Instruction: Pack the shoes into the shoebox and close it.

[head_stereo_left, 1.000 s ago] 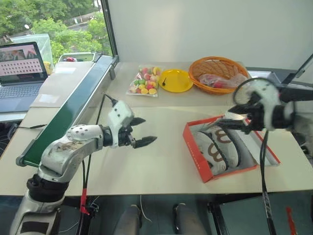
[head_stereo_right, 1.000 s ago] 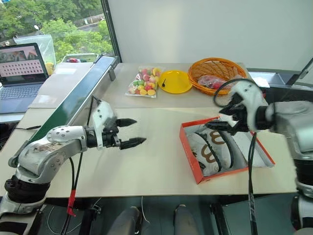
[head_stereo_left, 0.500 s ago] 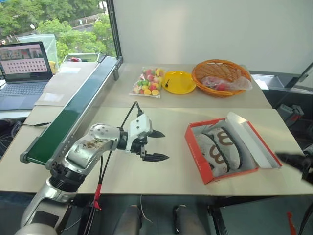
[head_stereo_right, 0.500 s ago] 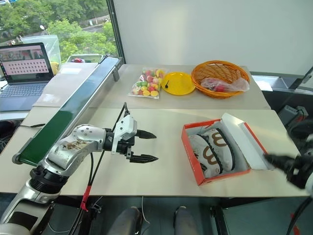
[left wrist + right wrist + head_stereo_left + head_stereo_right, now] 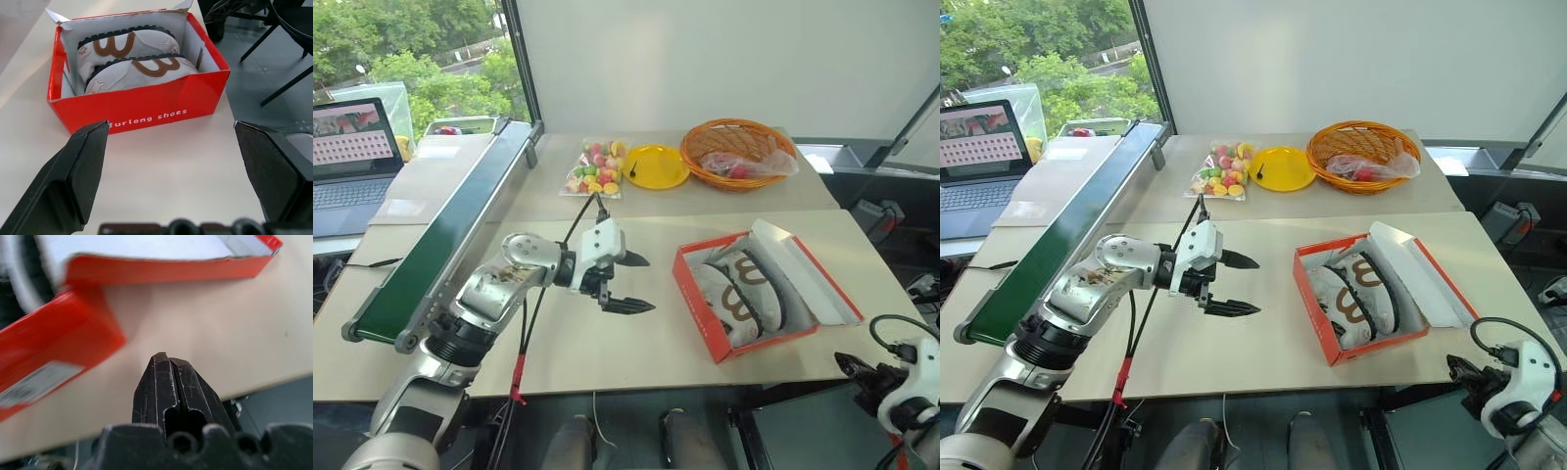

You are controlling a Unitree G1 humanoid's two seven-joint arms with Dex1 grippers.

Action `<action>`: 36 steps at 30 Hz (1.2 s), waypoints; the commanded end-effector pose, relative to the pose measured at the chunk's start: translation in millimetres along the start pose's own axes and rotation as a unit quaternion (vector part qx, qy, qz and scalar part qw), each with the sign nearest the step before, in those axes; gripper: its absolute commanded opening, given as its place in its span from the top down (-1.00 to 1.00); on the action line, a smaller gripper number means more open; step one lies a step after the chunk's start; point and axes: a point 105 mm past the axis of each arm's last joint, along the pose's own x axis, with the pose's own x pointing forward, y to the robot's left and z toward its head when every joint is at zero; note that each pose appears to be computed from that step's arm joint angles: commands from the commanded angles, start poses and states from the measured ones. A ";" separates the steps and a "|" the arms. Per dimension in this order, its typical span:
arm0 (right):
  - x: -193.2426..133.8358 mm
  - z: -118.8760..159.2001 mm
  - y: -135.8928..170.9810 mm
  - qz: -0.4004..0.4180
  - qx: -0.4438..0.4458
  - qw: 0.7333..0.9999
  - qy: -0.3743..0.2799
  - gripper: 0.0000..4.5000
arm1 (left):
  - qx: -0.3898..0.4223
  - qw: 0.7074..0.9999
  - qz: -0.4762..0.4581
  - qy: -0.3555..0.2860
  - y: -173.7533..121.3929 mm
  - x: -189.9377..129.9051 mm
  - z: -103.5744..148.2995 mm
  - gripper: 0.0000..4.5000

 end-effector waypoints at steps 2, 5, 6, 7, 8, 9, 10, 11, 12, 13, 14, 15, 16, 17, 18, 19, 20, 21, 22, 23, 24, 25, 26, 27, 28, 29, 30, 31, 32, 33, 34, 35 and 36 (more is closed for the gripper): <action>19.3 10.8 -4.6 -0.001 -0.008 0.999 -0.042 0.98 | 0.013 0.999 0.030 -0.003 3.2 -14.3 8.9 -0.94; 33.4 15.0 -7.2 0.000 0.001 0.998 -0.060 0.98 | 0.009 0.999 0.043 -0.002 3.4 -17.3 11.4 -0.94; 36.5 14.8 -8.4 0.002 0.002 0.998 -0.064 0.98 | 0.009 0.999 0.045 -0.002 2.9 -17.9 11.6 -0.94; 39.2 15.1 -9.0 0.004 0.003 0.998 -0.069 0.98 | 0.008 0.999 0.046 -0.002 2.2 -18.4 11.9 -0.94; 41.4 16.1 -9.5 0.006 0.004 0.997 -0.074 0.98 | 0.008 0.999 0.046 -0.002 1.1 -18.9 12.1 -0.94; 43.8 18.5 -10.1 0.007 0.007 0.996 -0.084 0.98 | 0.008 0.999 0.046 -0.002 0.4 -19.0 12.2 -0.94; 45.3 23.3 -10.1 0.009 0.013 0.995 -0.099 0.98 | 0.009 0.999 0.048 -0.003 0.5 -18.8 12.7 -0.94; 46.1 28.7 -8.9 0.012 0.017 0.993 -0.115 0.98 | 0.011 0.999 0.051 -0.004 1.6 -18.4 13.3 -0.94; 46.0 34.3 -5.8 0.018 0.022 0.991 -0.129 0.98 | 0.011 0.998 0.054 -0.006 3.1 -17.9 14.3 -0.94; 45.3 38.8 -2.1 0.025 0.024 0.990 -0.140 0.98 | 0.010 0.998 0.057 -0.008 4.5 -17.5 15.2 -0.94; 43.9 42.0 0.9 0.032 0.022 0.988 -0.148 0.98 | 0.010 0.998 0.058 -0.009 5.2 -17.2 15.6 -0.94; 41.9 45.3 4.7 0.041 0.023 0.986 -0.157 0.98 | 0.010 0.998 0.058 -0.009 5.6 -17.0 15.9 -0.94; 39.4 48.8 9.1 0.050 0.028 0.984 -0.167 0.98 | 0.010 0.998 0.059 -0.010 5.8 -16.6 16.0 -0.94; 36.7 51.4 13.6 0.059 0.032 0.982 -0.175 0.98 | 0.010 0.998 0.058 -0.011 5.6 -16.2 16.0 -0.94; 32.7 53.2 21.3 0.075 0.032 0.980 -0.182 0.98 | 0.010 0.998 0.057 -0.011 5.6 -15.8 16.2 -0.94; 29.9 53.6 26.7 0.087 0.033 0.978 -0.185 0.98 | 0.011 0.998 0.057 -0.012 5.8 -15.1 16.2 -0.94; 27.3 53.5 31.5 0.098 0.035 0.977 -0.187 0.98 | 0.011 0.998 0.057 -0.013 6.1 -14.5 16.3 -0.94; 23.8 53.2 38.0 0.113 0.035 0.975 -0.188 0.98 | 0.012 0.998 0.055 -0.014 6.0 -13.7 16.6 -0.94; 20.8 53.2 43.8 0.127 0.035 0.973 -0.189 0.98 | 0.013 0.998 0.052 -0.014 6.1 -12.5 16.7 -0.94; 16.6 52.9 51.4 0.146 0.035 0.970 -0.189 0.98 | 0.014 0.999 0.050 -0.015 5.8 -11.2 16.8 -0.94; 12.1 52.2 58.9 0.164 0.035 0.968 -0.188 0.98 | 0.015 0.999 0.047 -0.016 5.4 -10.2 16.9 -0.94; 7.3 51.5 66.3 0.182 0.034 0.965 -0.185 0.98 | 0.016 0.999 0.045 -0.017 5.6 -8.9 17.1 -0.94; 1.9 50.2 73.1 0.202 0.036 0.962 -0.182 0.98 | 0.017 0.999 0.043 -0.017 5.8 -8.1 17.4 -0.94; -2.3 49.1 77.9 0.216 0.038 0.959 -0.178 0.98 | 0.018 0.999 0.041 -0.018 6.3 -7.5 17.8 -0.94; -5.3 48.1 80.7 0.225 0.039 0.958 -0.175 0.98 | 0.018 0.999 0.040 -0.018 6.9 -7.0 18.1 -0.94; -7.0 46.9 82.2 0.230 0.038 0.957 -0.170 0.98 | 0.019 0.999 0.040 -0.018 7.5 -6.7 18.2 -0.94; -9.2 45.4 84.7 0.237 0.034 0.957 -0.165 0.98 | 0.020 0.999 0.039 -0.018 8.2 -6.3 18.2 -0.94; -11.2 44.3 87.1 0.246 0.034 0.955 -0.160 0.98 | 0.021 0.999 0.038 -0.018 8.7 -5.9 18.3 -0.94; -12.3 44.1 88.5 0.249 0.029 0.955 -0.156 0.98 | 0.022 0.999 0.038 -0.018 9.3 -5.3 18.5 -0.94; -13.1 44.0 90.0 0.253 0.027 0.955 -0.153 0.98 | 0.023 0.999 0.038 -0.019 9.6 -4.9 18.7 -0.94; -13.0 44.0 92.4 0.257 0.026 0.954 -0.149 0.98 | 0.023 0.999 0.038 -0.020 9.8 -4.4 19.1 -0.94; -11.6 44.0 95.8 0.261 0.018 0.954 -0.143 0.98 | 0.024 0.999 0.037 -0.020 9.9 -4.1 19.2 -0.94; -11.1 43.5 97.9 0.264 0.013 0.954 -0.138 0.98 | 0.024 0.999 0.037 -0.021 9.4 -3.7 19.2 -0.94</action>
